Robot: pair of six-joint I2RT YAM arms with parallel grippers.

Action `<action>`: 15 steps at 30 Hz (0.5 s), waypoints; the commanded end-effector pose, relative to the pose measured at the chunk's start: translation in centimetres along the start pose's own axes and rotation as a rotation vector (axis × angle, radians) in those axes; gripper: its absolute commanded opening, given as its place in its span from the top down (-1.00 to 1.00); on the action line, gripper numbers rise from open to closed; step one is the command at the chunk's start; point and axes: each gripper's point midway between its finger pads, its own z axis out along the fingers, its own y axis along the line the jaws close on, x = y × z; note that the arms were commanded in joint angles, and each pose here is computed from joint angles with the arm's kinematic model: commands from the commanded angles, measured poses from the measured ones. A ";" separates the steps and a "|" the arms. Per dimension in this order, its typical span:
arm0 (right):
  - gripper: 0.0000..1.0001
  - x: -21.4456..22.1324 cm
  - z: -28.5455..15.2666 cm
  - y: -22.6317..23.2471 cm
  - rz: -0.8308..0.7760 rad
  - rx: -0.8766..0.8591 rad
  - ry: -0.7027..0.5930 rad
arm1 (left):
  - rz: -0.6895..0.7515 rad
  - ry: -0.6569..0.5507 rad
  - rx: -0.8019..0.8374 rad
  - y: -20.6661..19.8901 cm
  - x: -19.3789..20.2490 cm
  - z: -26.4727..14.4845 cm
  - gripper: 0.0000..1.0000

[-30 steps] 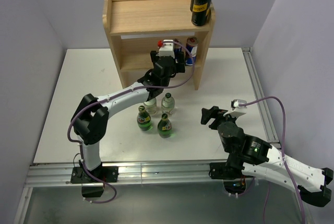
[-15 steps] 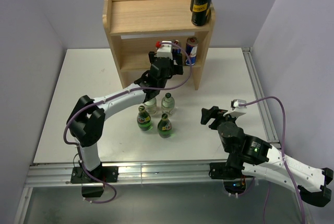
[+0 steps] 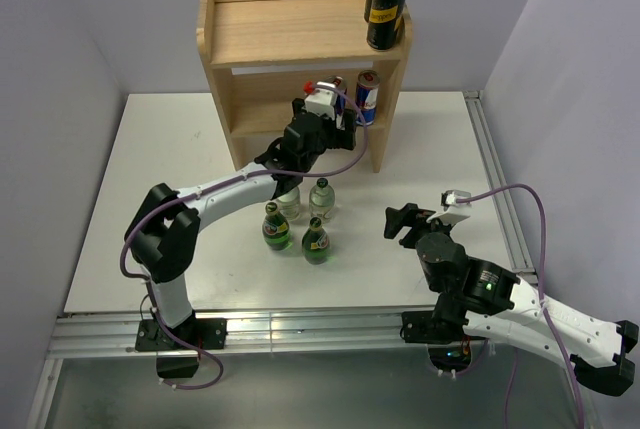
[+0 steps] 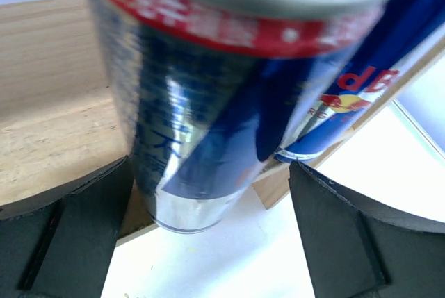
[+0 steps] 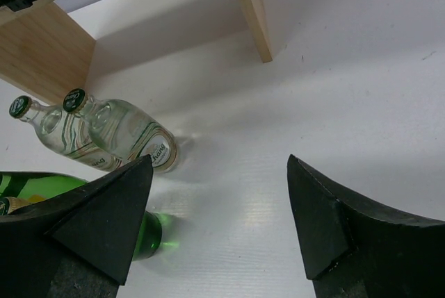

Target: Place and organize the beverage onto the shelf

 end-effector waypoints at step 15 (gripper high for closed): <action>-0.69 -0.2 0.2 0.3 0.008 -0.003 -0.019 | -0.008 0.003 0.072 0.1 -2.0 -5.7 -0.99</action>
